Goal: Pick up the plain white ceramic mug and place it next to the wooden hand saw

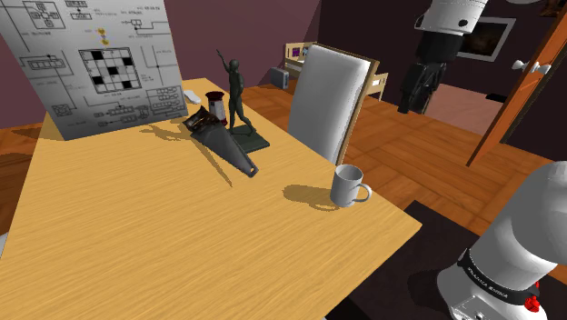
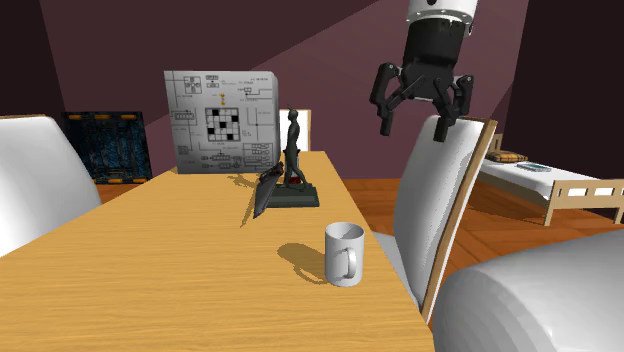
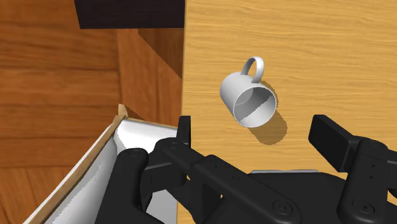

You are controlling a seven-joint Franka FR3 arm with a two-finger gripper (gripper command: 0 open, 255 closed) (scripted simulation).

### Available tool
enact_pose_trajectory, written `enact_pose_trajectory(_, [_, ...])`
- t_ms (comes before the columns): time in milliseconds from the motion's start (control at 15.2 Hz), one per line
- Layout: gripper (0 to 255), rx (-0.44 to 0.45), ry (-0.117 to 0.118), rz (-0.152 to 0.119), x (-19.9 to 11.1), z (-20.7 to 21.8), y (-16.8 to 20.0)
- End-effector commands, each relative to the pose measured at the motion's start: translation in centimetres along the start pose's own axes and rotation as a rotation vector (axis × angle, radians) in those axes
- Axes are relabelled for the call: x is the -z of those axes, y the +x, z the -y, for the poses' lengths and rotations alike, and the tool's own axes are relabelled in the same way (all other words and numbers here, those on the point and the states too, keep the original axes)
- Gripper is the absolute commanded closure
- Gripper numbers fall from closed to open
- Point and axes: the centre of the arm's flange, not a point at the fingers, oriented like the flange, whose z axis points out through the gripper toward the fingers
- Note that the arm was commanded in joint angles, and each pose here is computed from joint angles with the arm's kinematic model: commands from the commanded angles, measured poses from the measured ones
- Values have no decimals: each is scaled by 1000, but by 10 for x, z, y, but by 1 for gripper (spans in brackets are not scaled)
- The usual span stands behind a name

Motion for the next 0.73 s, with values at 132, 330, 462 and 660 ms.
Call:
enact_pose_trajectory(132, [0,11,-16,8,-24,7,11])
enact_pose_trajectory(330, [0,26,-40,19,-60,17,27])
enact_pose_trajectory(462, [0,37,-56,27,-85,23,38])
enact_pose_trajectory(660, [0,53,-79,39,-122,32,53])
